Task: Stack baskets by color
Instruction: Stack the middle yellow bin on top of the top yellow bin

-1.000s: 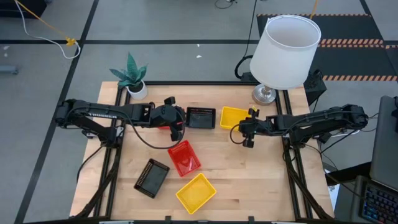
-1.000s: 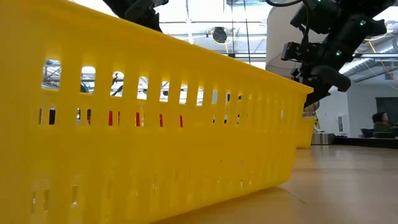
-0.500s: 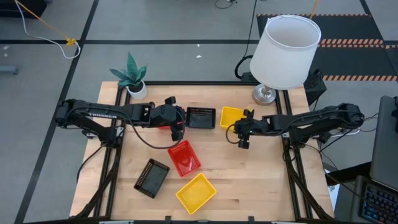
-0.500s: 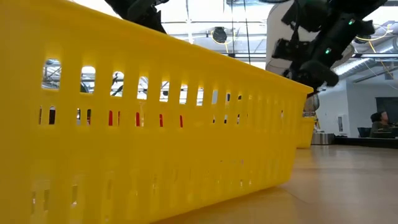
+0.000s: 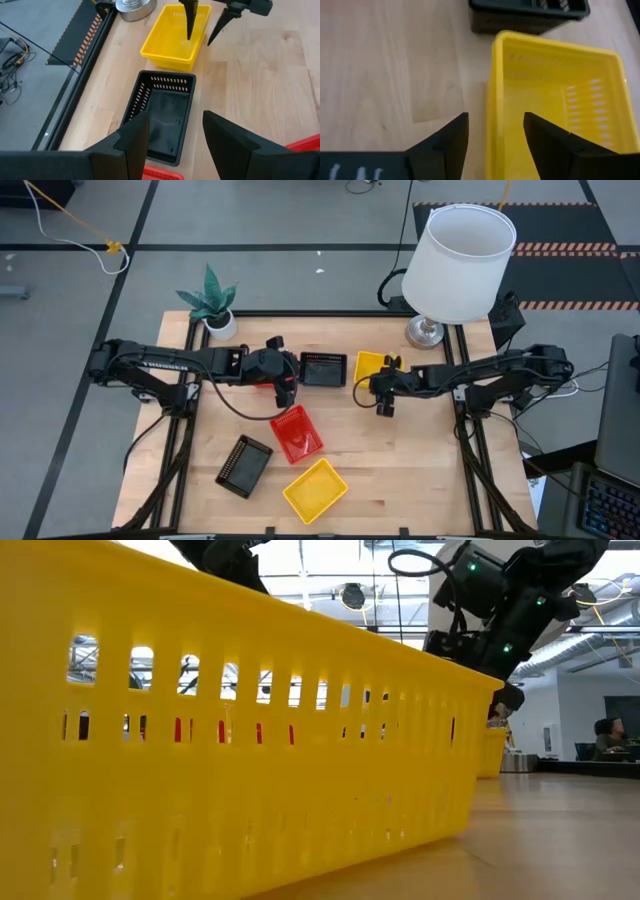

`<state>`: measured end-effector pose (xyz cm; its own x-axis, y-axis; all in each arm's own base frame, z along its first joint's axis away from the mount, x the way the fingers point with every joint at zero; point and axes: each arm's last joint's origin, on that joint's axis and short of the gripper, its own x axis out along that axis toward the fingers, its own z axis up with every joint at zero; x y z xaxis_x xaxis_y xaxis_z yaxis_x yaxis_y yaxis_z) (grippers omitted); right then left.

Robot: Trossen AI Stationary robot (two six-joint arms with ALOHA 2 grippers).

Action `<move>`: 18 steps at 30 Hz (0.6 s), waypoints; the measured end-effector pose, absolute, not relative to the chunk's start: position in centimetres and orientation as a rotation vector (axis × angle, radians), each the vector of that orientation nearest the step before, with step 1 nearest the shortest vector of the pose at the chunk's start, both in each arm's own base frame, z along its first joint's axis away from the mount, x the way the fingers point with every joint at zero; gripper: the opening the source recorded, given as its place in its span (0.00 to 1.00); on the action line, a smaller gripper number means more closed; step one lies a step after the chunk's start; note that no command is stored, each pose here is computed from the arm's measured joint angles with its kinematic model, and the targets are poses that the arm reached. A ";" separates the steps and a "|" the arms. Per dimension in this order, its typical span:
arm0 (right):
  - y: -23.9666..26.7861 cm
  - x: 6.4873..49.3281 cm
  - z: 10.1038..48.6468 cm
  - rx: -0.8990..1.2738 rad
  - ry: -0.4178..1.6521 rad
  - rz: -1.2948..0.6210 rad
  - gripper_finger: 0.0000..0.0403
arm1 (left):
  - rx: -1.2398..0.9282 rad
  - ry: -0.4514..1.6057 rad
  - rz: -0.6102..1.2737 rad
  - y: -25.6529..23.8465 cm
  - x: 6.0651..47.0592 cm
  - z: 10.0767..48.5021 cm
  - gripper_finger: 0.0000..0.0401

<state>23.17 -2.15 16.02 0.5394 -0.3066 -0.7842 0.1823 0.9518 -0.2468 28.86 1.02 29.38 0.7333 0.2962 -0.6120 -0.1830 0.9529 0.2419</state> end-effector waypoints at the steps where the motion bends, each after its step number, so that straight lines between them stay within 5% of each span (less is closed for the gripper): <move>1: -2.1 23.2 16.1 -0.135 0.954 -0.272 0.45 | 0.170 0.700 0.265 1.0 28.9 29.4 0.46; 18: -1.9 23.4 16.1 -0.214 0.947 -0.168 0.20 | 0.167 0.692 0.257 1.0 28.9 29.4 0.46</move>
